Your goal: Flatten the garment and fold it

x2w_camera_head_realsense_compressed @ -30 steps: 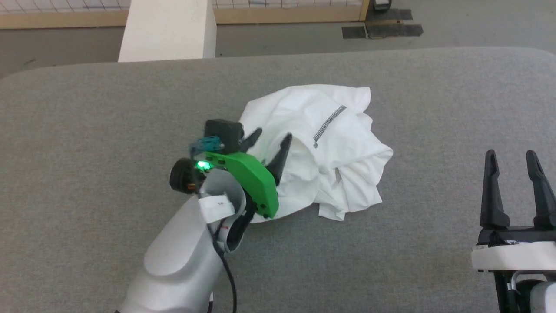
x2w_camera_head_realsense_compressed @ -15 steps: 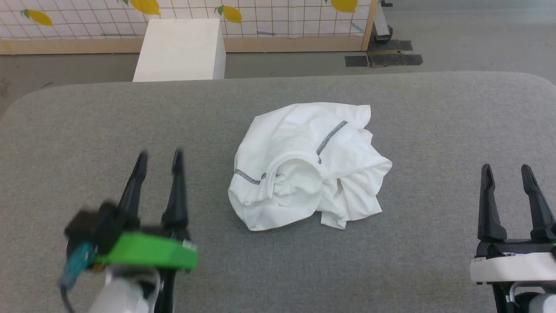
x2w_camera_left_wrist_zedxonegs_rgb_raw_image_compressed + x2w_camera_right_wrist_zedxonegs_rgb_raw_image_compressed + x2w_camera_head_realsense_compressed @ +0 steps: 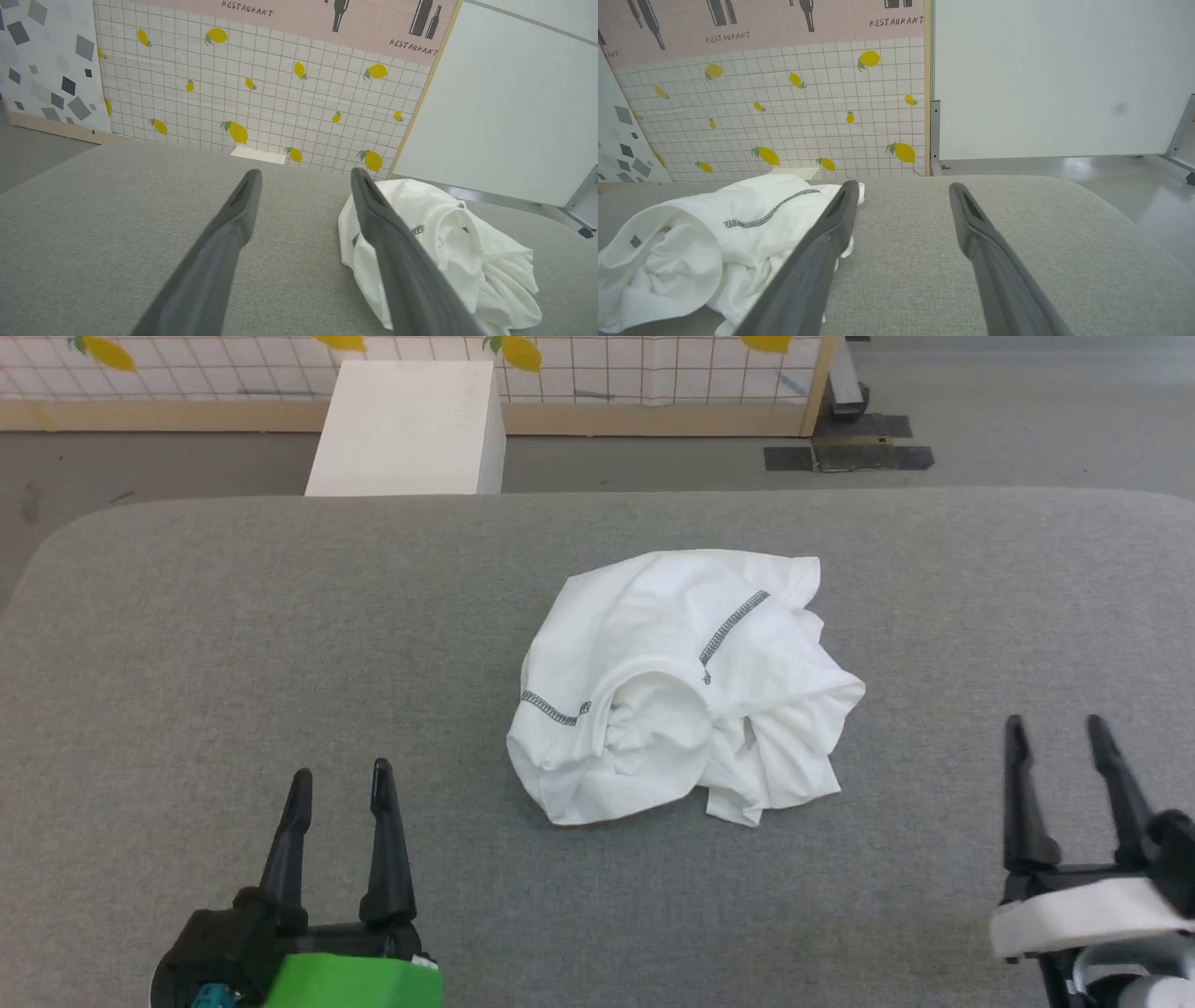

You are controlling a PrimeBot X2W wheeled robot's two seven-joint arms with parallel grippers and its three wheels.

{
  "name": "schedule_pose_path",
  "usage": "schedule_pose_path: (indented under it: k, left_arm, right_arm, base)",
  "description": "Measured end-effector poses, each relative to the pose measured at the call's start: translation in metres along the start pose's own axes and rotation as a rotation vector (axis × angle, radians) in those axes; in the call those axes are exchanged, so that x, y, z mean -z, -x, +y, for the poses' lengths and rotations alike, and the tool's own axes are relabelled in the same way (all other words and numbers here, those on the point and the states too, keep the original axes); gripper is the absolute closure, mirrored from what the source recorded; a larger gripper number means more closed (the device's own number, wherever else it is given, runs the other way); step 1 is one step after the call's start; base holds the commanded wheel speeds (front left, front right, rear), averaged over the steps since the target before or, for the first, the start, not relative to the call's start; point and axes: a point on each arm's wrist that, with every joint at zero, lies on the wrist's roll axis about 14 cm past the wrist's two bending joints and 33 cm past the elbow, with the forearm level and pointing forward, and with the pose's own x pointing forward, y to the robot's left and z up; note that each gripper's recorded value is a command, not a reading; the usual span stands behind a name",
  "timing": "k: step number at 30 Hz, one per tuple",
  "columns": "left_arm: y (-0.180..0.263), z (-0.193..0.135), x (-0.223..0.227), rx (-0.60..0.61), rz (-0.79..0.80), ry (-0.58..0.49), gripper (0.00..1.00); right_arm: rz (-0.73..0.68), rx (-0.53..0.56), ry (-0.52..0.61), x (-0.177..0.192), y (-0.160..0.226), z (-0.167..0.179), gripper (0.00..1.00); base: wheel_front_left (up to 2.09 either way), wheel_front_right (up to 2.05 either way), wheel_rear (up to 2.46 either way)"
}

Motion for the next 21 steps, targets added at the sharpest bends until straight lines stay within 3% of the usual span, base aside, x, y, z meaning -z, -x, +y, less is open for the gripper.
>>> schedule_pose_path:
  k: [8,20,21]
  left_arm:
    - [-0.007,0.003,0.016,0.0,0.034,-0.007,0.0]
    - [-0.012,0.019,0.038,-0.047,0.097,-0.015,0.0]
    - [-0.011,0.02,0.04,-0.054,0.103,-0.018,0.0]
  right_arm:
    - [0.322,-0.192,0.095,0.059,-0.013,0.04,0.0]
    - [0.657,-0.429,0.18,0.143,-0.019,0.078,0.0]
    - [0.68,-0.445,0.173,0.149,-0.017,0.083,0.61]
  base:
    - [0.0,0.0,0.0]
    - [0.0,0.0,0.0]
    - [0.0,0.0,0.0]
